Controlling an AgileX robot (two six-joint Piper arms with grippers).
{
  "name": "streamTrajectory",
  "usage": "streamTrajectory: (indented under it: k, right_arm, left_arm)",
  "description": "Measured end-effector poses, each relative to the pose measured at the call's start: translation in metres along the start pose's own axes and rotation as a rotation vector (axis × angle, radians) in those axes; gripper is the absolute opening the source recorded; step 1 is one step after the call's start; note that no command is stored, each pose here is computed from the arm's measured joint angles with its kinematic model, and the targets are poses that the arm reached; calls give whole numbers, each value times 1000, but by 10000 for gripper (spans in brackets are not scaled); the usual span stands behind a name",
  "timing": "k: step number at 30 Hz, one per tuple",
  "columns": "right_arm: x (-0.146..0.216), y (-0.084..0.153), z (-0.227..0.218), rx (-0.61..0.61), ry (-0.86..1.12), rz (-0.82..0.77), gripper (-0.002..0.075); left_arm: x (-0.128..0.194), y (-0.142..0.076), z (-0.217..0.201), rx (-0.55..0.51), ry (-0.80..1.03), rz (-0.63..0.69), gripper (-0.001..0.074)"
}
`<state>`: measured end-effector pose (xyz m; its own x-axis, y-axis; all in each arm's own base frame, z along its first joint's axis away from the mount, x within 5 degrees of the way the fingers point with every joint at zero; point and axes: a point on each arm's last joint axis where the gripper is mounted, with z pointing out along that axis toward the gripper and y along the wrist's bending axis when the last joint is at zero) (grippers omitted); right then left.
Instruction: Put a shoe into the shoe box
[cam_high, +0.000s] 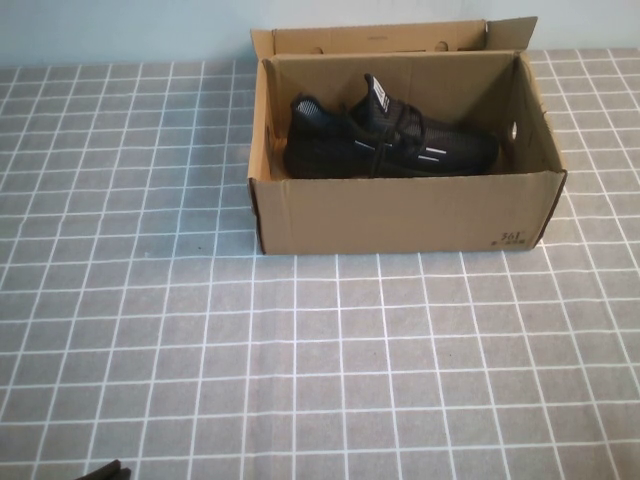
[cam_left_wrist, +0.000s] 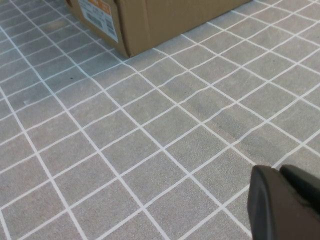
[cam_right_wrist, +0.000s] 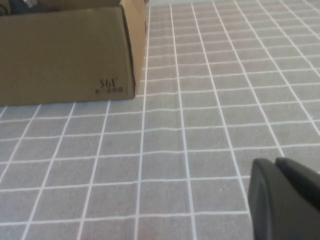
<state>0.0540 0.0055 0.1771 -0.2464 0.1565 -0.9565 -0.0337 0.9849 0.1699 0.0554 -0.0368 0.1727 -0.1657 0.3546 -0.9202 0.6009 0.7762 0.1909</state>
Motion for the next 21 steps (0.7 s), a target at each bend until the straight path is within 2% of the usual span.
streamTrajectory:
  k: [21]
  right_arm:
    - [3,0,0,1,29,0,-16]
  left_arm:
    - [0,0,0,0,0,0,-1]
